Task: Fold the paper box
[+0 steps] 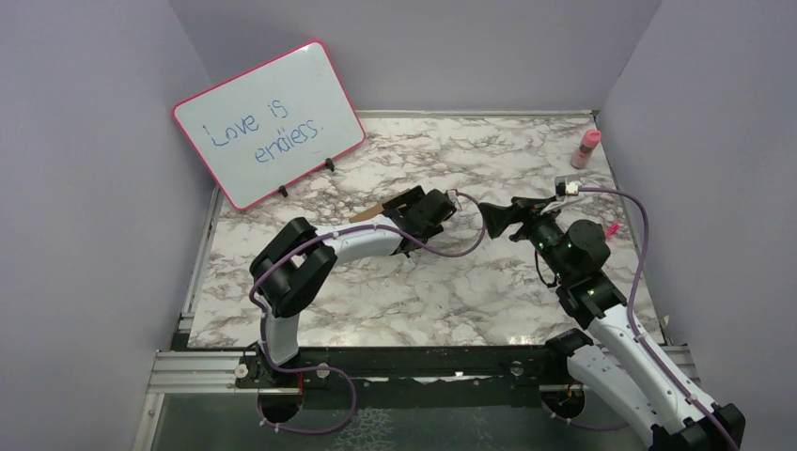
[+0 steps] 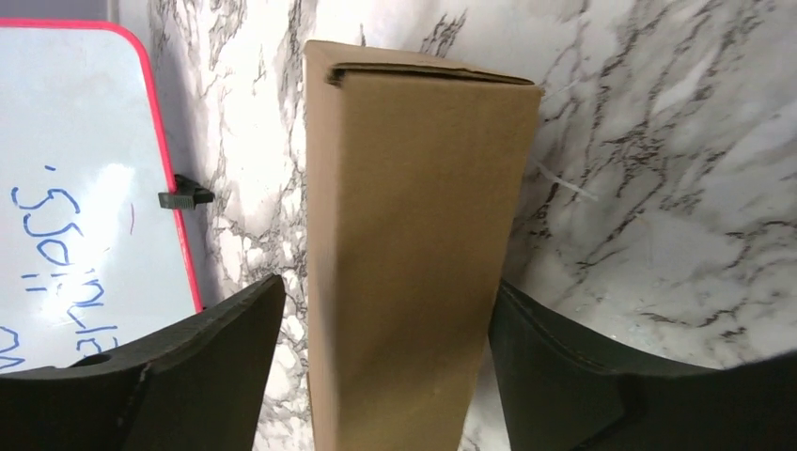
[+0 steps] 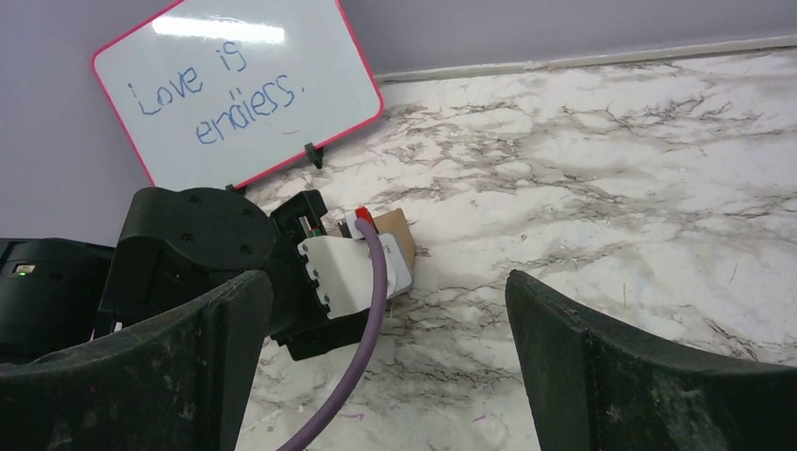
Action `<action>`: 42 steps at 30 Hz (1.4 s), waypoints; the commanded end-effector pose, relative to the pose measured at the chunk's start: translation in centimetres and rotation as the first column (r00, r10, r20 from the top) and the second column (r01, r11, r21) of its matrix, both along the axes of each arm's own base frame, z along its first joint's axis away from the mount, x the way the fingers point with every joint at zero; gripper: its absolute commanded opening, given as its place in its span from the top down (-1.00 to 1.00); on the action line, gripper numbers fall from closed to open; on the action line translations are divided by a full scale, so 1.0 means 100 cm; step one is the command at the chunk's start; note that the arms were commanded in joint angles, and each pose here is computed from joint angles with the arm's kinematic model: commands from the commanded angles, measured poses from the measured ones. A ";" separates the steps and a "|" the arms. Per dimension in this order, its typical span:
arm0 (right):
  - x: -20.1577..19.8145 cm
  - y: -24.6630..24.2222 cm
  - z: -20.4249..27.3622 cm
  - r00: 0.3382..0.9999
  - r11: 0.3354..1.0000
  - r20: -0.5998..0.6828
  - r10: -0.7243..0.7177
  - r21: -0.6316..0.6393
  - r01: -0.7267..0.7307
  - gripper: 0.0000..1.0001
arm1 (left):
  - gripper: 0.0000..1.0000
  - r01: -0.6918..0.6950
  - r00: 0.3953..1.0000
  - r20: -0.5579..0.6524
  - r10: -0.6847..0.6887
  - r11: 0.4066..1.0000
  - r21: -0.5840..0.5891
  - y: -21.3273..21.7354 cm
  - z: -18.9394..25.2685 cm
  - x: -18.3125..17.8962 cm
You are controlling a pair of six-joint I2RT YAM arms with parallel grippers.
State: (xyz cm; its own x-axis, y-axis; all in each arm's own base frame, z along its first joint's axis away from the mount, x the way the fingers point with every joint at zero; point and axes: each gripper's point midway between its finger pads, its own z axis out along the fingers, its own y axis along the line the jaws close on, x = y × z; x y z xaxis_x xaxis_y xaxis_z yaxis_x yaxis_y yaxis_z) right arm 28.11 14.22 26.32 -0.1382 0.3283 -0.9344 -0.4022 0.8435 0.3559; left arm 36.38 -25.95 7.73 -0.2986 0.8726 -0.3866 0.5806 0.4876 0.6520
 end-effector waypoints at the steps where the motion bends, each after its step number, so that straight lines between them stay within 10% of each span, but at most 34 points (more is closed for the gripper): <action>1: 0.000 -0.007 0.003 0.999 0.999 0.011 -0.033 -0.005 0.033 -1.00 | -0.64 0.009 1.000 -0.004 -0.009 0.999 -0.051 -0.016 0.003 -0.006; 7: -0.001 -0.014 0.007 0.997 0.998 0.023 -0.070 0.005 0.069 -1.00 | -0.96 0.036 0.998 -0.041 -0.043 0.987 -0.155 -0.033 0.017 -0.015; 21: 0.000 -0.031 0.013 0.987 0.987 0.016 -0.158 0.001 0.158 -1.00 | -0.98 -0.042 0.992 -0.123 -0.025 0.856 -0.515 -0.047 0.073 -0.006; 38: 0.000 -0.070 0.013 0.936 0.934 -0.027 -0.351 -0.083 0.348 -1.00 | -0.98 -0.451 0.836 -0.298 0.460 0.268 -0.851 0.183 0.131 0.015; 42: -0.002 -0.082 0.021 0.918 0.913 -0.005 -0.397 -0.110 0.394 -1.00 | -0.98 -0.431 0.782 -0.234 0.577 0.230 -0.873 0.231 0.146 -0.007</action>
State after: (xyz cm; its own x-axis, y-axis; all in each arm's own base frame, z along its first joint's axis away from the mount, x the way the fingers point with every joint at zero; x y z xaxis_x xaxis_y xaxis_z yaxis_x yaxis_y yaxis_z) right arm 28.20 8.22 26.68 -0.0915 0.2951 -0.9511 -0.1073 0.9466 0.3040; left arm 37.42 -5.12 20.01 -0.5223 -0.1966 -0.8298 -0.0018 0.9733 -0.2294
